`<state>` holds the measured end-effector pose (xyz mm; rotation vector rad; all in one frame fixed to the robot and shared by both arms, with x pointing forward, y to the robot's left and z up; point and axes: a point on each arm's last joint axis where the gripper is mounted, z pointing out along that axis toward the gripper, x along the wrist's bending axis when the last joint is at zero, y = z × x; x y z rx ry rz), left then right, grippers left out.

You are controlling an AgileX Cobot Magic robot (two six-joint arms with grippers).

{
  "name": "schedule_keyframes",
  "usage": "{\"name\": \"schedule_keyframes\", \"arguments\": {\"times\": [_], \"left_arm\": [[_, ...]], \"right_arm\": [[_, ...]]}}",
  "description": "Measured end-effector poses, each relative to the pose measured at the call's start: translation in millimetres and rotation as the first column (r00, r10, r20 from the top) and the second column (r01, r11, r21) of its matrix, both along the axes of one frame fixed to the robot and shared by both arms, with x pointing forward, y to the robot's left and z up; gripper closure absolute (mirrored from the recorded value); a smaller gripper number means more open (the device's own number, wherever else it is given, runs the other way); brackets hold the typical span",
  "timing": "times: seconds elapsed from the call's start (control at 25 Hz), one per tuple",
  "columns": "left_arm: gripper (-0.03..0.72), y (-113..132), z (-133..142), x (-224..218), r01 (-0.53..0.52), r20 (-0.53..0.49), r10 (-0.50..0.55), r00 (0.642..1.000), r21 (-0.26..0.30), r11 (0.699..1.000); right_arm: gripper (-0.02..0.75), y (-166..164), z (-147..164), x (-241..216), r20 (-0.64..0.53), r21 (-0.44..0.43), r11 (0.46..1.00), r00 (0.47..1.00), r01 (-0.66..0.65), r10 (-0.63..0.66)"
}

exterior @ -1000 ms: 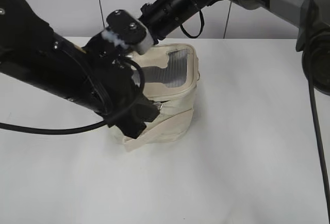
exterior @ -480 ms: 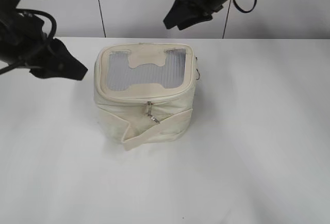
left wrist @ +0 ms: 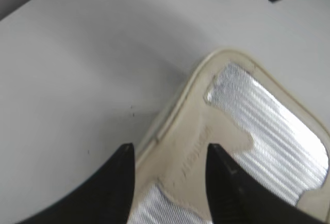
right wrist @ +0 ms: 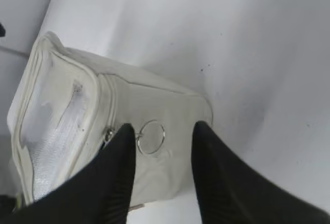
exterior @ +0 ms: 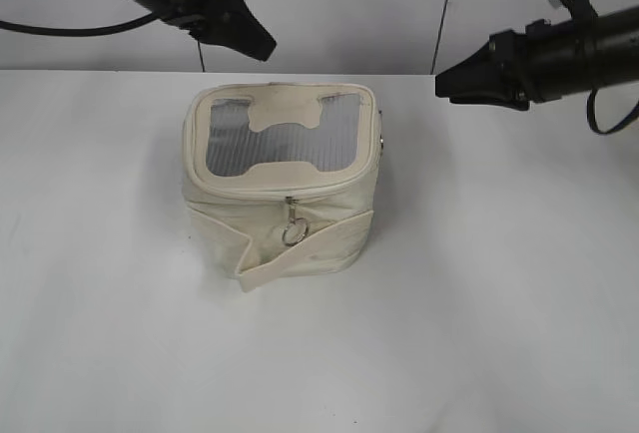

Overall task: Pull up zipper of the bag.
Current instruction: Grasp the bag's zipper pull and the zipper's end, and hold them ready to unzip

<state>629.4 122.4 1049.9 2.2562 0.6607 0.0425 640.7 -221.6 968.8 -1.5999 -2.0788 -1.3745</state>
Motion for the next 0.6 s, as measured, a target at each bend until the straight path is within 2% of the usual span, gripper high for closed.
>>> {"name": "schedule_keyframes", "arguments": {"times": [0.12, 0.2, 0.32, 0.48, 0.56, 0.6], "left_arm": [[0.314, -18, -15, 24, 0.112, -0.010, -0.112, 0.994, 0.010, 0.994], [0.310, -29, -26, 30, 0.174, -0.033, -0.173, 0.984, 0.026, 0.984], [0.307, -42, -45, 35, 0.229, -0.070, -0.225, 0.972, 0.042, 0.973], [0.314, -45, -52, 35, 0.248, -0.089, -0.243, 0.966, 0.050, 0.968], [0.383, -44, -52, 35, 0.254, -0.086, -0.248, 0.965, 0.068, 0.965], [0.466, -44, -52, 35, 0.258, -0.088, -0.251, 0.964, 0.076, 0.963]], "right_arm": [[0.442, -3, -14, -39, 0.191, -0.033, 0.997, 0.980, 0.065, -0.057], [0.381, -4, -25, -53, 0.255, -0.054, 0.996, 0.966, 0.065, -0.049], [0.254, -4, -36, -63, 0.292, -0.101, 0.994, 0.956, 0.047, -0.016], [0.209, -3, -41, -62, 0.312, -0.105, 0.994, 0.950, 0.034, 0.001], [0.209, -2, -48, -62, 0.303, -0.101, 0.995, 0.953, 0.016, 0.016], [0.209, 0, -52, -62, 0.297, -0.106, 0.994, 0.954, 0.005, 0.027]]}}
